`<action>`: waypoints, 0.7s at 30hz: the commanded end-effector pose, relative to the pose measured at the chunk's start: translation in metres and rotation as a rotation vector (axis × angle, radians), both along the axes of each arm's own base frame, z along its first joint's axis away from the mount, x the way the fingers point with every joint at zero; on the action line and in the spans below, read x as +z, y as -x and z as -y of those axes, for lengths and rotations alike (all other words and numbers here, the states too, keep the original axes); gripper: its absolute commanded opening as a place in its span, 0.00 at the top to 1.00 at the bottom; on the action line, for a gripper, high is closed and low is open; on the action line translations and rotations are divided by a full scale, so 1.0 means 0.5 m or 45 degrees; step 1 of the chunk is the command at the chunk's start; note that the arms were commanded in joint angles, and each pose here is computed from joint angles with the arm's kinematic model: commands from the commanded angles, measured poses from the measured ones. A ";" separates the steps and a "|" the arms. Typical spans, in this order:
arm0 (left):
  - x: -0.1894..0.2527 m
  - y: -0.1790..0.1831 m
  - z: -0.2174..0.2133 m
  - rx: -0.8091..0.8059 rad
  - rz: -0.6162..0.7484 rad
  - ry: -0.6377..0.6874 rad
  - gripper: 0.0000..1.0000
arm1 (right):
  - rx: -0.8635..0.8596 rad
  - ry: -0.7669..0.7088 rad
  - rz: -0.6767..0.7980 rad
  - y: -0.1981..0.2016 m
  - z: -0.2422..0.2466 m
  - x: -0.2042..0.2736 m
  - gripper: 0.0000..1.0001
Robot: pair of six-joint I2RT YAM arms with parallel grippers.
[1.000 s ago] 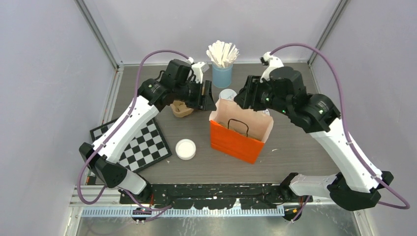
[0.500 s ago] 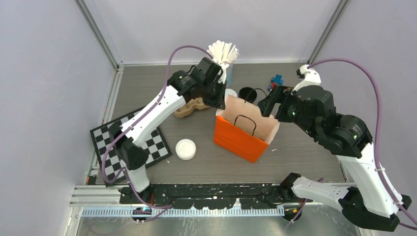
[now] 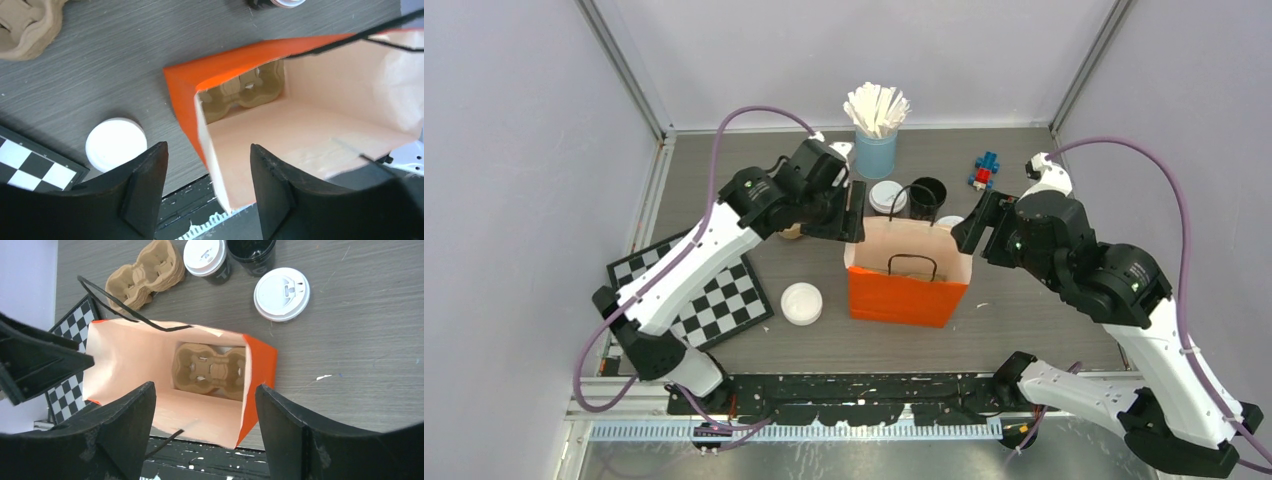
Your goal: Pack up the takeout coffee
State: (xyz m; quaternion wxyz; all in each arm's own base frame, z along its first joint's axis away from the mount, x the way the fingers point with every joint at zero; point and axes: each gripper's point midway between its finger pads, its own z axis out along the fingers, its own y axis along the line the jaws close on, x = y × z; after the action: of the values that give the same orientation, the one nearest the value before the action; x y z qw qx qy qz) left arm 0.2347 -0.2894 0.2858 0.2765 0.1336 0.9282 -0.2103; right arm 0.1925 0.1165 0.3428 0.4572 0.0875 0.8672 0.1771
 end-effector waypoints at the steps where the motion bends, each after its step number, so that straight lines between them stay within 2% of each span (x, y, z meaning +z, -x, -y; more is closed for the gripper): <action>1: 0.030 0.000 -0.024 -0.011 0.096 0.059 0.36 | -0.060 -0.111 -0.013 -0.009 -0.016 0.006 0.24; 6: 0.012 0.014 -0.021 -0.011 -0.006 0.146 0.40 | -0.129 -0.118 -0.006 -0.017 -0.004 0.002 0.26; 12: 0.015 -0.005 0.012 -0.084 0.028 0.209 0.52 | -0.137 -0.100 -0.015 -0.024 -0.007 -0.005 0.27; 18: -0.023 -0.021 0.025 -0.089 -0.015 0.145 0.57 | -0.066 -0.056 0.045 -0.042 -0.022 0.007 0.29; 21: -0.023 -0.029 0.014 -0.084 0.004 0.091 0.70 | -0.046 -0.058 0.034 -0.043 -0.031 0.006 0.28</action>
State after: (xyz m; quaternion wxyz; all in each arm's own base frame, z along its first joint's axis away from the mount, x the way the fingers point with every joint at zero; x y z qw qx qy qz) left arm 0.2404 -0.2942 0.2613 0.2531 0.1395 0.9231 -0.2536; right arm 0.2052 0.1262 0.3338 0.4499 0.1187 0.8668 0.1795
